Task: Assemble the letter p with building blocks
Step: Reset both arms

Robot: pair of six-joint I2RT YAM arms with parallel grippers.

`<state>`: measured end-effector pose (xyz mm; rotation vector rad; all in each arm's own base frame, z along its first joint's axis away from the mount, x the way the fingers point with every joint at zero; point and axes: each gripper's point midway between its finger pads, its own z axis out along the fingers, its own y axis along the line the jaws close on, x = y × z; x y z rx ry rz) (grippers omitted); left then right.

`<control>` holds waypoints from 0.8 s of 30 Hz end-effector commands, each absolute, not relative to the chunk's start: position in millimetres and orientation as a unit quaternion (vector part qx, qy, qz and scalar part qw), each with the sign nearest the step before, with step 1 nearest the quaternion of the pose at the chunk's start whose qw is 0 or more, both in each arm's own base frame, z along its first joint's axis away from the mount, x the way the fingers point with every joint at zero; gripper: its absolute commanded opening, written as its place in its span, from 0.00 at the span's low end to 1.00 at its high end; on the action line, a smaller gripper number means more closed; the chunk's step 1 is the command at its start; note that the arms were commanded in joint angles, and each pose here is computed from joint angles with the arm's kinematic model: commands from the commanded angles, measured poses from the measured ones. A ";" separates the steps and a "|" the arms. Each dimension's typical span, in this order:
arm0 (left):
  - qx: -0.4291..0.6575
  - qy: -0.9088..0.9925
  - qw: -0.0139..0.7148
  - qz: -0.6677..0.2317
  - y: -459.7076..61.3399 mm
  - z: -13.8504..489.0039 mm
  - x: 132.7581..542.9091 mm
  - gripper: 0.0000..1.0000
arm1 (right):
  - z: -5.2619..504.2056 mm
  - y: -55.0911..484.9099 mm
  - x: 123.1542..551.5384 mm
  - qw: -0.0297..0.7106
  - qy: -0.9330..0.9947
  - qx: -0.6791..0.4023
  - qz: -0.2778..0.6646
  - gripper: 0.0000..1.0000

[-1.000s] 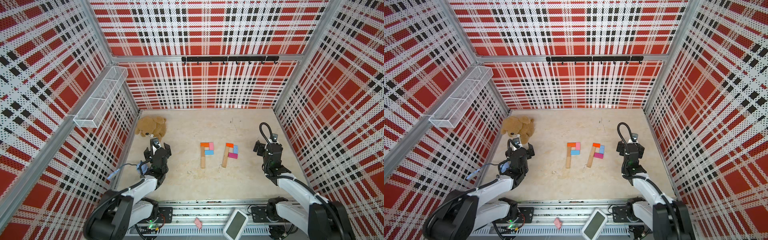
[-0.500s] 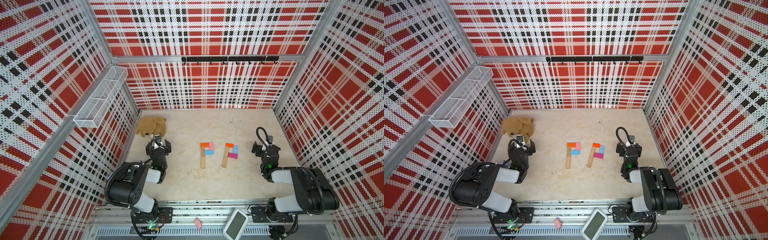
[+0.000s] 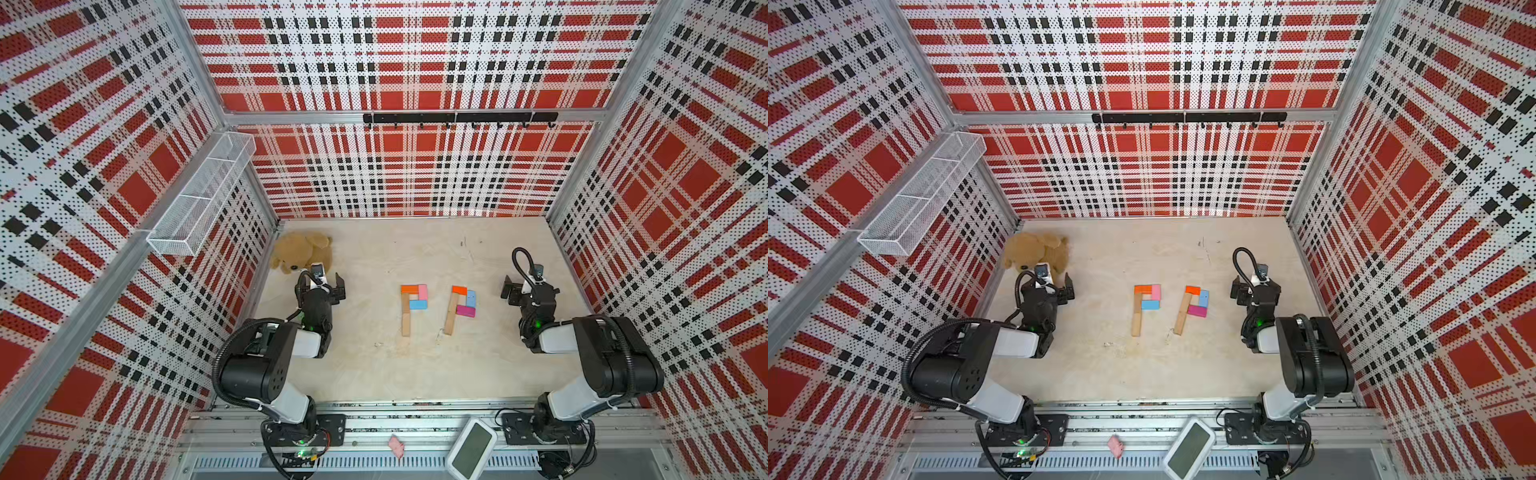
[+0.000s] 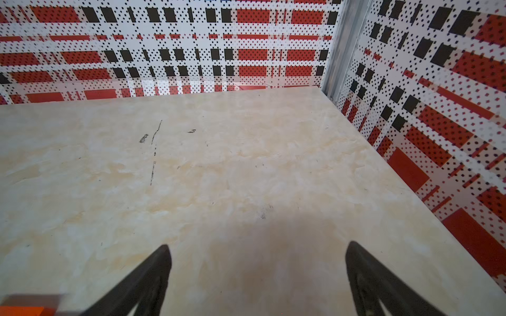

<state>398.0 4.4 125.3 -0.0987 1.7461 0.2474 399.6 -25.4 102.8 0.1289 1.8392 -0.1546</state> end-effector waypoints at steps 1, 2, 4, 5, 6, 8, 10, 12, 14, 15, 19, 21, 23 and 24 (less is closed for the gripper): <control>-0.039 0.768 0.629 0.117 5.1 123.2 399.9 0.99 | 111.0 -24.8 402.8 0.615 0.784 0.051 -0.073 1.00; -0.040 0.767 0.630 0.116 5.5 123.7 400.8 0.99 | 111.2 -24.5 402.6 0.615 0.784 0.050 -0.072 1.00; -0.040 0.768 0.629 0.116 5.5 123.2 400.5 0.99 | 111.6 -24.0 402.6 0.616 0.783 0.050 -0.072 1.00; -0.039 0.768 0.629 0.116 5.2 123.5 400.5 0.99 | 111.4 -24.3 402.6 0.616 0.783 0.050 -0.072 1.00; -0.039 0.768 0.629 0.116 5.3 123.0 400.6 0.99 | 111.7 -24.2 402.6 0.616 0.783 0.050 -0.072 1.00; -0.039 0.768 0.629 0.116 4.8 123.6 400.9 0.99 | 111.6 -24.2 402.8 0.616 0.783 0.050 -0.072 1.00; -0.038 0.768 0.629 0.116 4.4 123.1 401.1 1.00 | 111.4 -24.2 402.8 0.616 0.783 0.050 -0.072 1.00; -0.039 0.768 0.629 0.117 5.1 123.4 400.8 0.99 | 111.2 -24.1 402.7 0.615 0.783 0.049 -0.072 1.00; -0.038 0.767 0.629 0.117 4.3 124.1 400.8 0.99 | 111.5 -24.1 402.6 0.616 0.783 0.049 -0.073 1.00; -0.038 0.768 0.629 0.117 4.6 123.4 400.7 0.99 | 110.9 -23.9 402.6 0.615 0.784 0.049 -0.072 1.00; -0.039 0.768 0.629 0.117 4.6 123.5 400.7 1.00 | 111.6 -24.4 402.7 0.616 0.783 0.050 -0.073 1.00; -0.038 0.768 0.629 0.117 4.3 123.3 400.8 0.99 | 108.6 -21.7 405.3 0.608 0.789 0.039 -0.073 1.00; -0.039 0.768 0.629 0.117 4.7 123.2 400.6 0.99 | 107.7 -14.2 408.7 0.605 0.793 0.024 -0.063 1.00; -0.039 0.768 0.629 0.117 4.7 123.5 400.8 0.99 | 107.2 -14.2 408.8 0.604 0.794 0.023 -0.063 1.00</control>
